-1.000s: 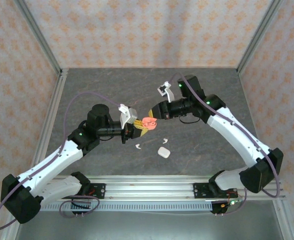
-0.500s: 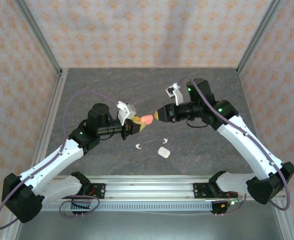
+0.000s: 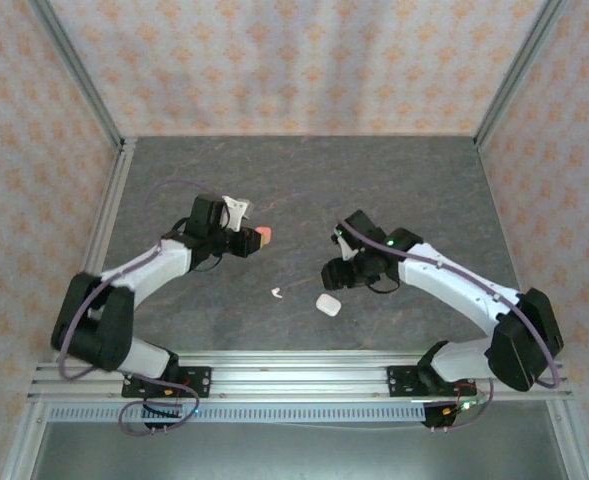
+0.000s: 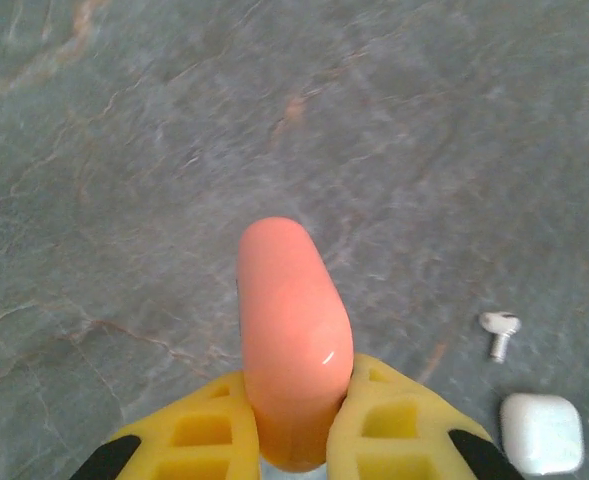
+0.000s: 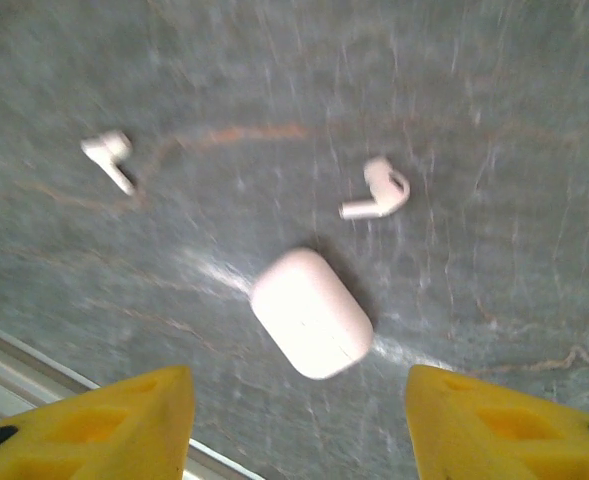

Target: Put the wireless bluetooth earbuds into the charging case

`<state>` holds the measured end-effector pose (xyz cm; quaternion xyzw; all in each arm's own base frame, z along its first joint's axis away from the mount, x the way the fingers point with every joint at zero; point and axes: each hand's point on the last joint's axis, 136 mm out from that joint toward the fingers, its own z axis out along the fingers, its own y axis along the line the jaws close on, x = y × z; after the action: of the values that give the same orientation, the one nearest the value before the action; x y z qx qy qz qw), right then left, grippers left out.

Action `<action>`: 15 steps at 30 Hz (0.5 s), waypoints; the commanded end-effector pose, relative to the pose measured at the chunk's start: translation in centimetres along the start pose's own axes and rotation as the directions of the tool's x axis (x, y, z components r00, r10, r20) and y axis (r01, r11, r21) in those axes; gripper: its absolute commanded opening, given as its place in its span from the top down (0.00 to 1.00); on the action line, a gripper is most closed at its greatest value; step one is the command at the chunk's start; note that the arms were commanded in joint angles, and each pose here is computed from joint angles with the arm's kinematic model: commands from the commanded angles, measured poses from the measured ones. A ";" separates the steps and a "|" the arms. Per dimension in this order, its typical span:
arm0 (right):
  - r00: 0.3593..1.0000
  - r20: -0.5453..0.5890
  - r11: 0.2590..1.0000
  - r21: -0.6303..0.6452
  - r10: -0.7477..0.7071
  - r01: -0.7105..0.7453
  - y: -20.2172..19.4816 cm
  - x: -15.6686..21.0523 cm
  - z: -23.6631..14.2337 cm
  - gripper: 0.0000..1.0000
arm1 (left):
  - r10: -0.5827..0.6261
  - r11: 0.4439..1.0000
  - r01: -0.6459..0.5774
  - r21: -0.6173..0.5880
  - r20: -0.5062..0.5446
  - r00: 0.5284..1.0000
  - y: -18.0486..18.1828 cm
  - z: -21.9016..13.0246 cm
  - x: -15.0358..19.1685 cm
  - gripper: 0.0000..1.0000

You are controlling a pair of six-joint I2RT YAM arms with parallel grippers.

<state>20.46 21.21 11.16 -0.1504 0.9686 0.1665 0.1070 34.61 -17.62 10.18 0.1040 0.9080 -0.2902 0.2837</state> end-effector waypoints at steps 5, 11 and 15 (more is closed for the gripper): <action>0.990 -0.076 0.990 0.067 -0.122 0.128 -1.1 2.0 3.0 0.32 | -0.096 0.995 0.092 -0.039 -0.144 0.985 1.9 3.3 -0.4 0.89; 0.970 -0.168 0.980 0.060 -0.178 0.190 -0.8 3.1 4.9 0.25 | -0.136 0.984 0.117 -0.136 -0.147 0.980 3.9 3.3 -0.8 0.73; 0.959 -0.161 0.968 0.057 -0.234 0.246 -0.3 2.7 5.5 0.24 | -0.145 0.976 0.119 -0.180 -0.135 0.980 4.7 2.7 -1.2 0.63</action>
<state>18.02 21.41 5.01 -0.2449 0.9631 0.1066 0.0341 37.96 -16.93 6.37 0.0562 0.9455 -0.2502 0.2005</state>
